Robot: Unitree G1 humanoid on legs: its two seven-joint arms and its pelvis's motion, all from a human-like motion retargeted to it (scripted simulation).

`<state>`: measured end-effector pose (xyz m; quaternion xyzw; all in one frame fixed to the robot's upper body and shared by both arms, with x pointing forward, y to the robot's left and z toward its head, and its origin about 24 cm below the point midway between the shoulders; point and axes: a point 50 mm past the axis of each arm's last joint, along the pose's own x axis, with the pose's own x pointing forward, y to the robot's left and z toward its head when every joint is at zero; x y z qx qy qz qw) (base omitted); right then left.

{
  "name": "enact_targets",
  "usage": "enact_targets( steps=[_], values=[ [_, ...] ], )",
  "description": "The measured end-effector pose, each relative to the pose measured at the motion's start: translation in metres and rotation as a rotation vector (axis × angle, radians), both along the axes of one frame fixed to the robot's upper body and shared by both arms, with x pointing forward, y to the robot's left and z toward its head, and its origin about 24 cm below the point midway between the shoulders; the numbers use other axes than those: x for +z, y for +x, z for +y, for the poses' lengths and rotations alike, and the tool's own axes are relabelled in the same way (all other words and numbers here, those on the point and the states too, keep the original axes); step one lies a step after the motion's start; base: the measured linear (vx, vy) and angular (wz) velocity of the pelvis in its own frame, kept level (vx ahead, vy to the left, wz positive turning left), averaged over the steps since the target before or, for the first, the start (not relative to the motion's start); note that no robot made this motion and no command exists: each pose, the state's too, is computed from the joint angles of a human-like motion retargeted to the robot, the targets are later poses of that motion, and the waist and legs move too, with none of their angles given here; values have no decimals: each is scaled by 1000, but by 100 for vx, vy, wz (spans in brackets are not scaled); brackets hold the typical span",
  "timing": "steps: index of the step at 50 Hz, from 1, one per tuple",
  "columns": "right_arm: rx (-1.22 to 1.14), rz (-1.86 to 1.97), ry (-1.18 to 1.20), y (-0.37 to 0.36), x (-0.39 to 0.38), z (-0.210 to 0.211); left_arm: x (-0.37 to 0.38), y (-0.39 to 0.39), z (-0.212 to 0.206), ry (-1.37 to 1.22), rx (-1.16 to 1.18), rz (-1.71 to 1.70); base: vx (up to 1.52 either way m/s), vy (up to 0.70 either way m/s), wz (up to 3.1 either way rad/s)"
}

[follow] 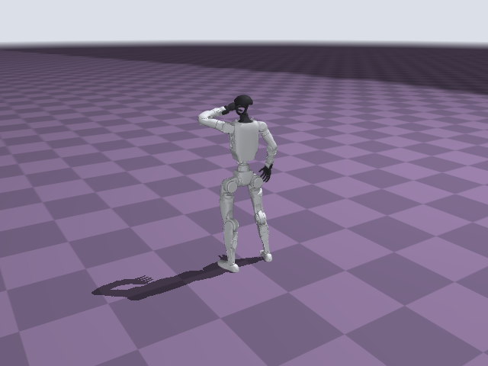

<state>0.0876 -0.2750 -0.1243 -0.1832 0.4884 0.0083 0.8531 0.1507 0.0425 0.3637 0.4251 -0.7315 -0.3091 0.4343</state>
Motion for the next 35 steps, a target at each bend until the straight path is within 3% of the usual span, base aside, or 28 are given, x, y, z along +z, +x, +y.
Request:
enact_targets(
  steps=[5,9,23,35],
  values=[
    [30,127,-2,-20,-13,3,2,2,-42,94,-54,-45,-1,1,24],
    [46,157,-11,-23,-16,3,-2,5,-52,150,-48,-52,0,0,0],
    [-65,-27,-80,-2,7,-23,-7,11,24,20,106,107,-1,-1,-18],
    [22,103,-38,-18,-5,-11,-7,-1,-51,148,-120,53,0,1,30]
  ],
)
